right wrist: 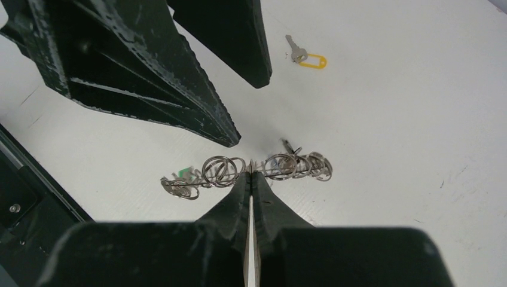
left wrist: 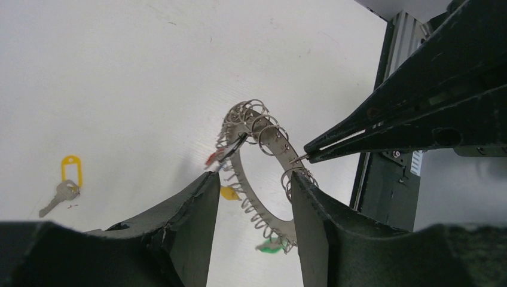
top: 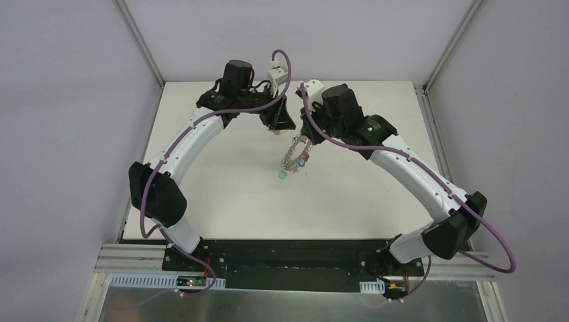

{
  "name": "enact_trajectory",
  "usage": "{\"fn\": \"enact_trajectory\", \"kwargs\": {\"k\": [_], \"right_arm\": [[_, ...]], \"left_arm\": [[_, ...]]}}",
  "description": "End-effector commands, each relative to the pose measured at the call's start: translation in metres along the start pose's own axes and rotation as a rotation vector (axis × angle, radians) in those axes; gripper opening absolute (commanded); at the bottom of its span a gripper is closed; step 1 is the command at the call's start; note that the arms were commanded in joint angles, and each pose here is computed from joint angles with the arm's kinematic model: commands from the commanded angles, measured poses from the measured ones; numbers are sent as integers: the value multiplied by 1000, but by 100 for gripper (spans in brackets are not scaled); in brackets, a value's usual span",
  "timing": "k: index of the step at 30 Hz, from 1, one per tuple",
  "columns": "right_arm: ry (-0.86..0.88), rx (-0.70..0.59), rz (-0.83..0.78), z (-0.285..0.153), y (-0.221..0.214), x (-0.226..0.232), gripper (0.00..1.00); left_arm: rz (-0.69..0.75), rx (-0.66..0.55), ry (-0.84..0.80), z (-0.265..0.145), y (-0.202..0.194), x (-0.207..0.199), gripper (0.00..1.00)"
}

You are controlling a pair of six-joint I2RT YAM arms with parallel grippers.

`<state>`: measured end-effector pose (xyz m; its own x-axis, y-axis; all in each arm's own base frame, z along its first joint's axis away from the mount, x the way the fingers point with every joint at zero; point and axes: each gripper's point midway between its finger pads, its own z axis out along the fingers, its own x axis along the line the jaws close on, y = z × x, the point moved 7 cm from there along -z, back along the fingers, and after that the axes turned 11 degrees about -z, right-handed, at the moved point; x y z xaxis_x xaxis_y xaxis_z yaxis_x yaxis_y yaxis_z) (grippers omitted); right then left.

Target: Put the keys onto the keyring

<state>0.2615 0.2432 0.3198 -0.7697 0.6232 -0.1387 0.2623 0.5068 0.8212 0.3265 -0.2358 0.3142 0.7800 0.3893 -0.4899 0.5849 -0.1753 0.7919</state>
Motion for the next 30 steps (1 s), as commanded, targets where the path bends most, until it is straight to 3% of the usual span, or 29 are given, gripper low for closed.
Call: {"fn": "enact_trajectory", "kwargs": {"k": [1,12,22,30], "right_arm": [[36,-124,-32,-21,19,-1,0],[293,-171,47,-28,9,-9,0],[598,-257,56,-43,-4,-14,0],[691,-261,47,-42,-13,-15,0]], "left_arm": [[102,-18,-112,-4,7,-17,50],[276,53,-103,-17,-22,-29,56],[282,106,-35,-14,-42,-40,55],[258,139,-29,-5,-55,-49,55]]}}
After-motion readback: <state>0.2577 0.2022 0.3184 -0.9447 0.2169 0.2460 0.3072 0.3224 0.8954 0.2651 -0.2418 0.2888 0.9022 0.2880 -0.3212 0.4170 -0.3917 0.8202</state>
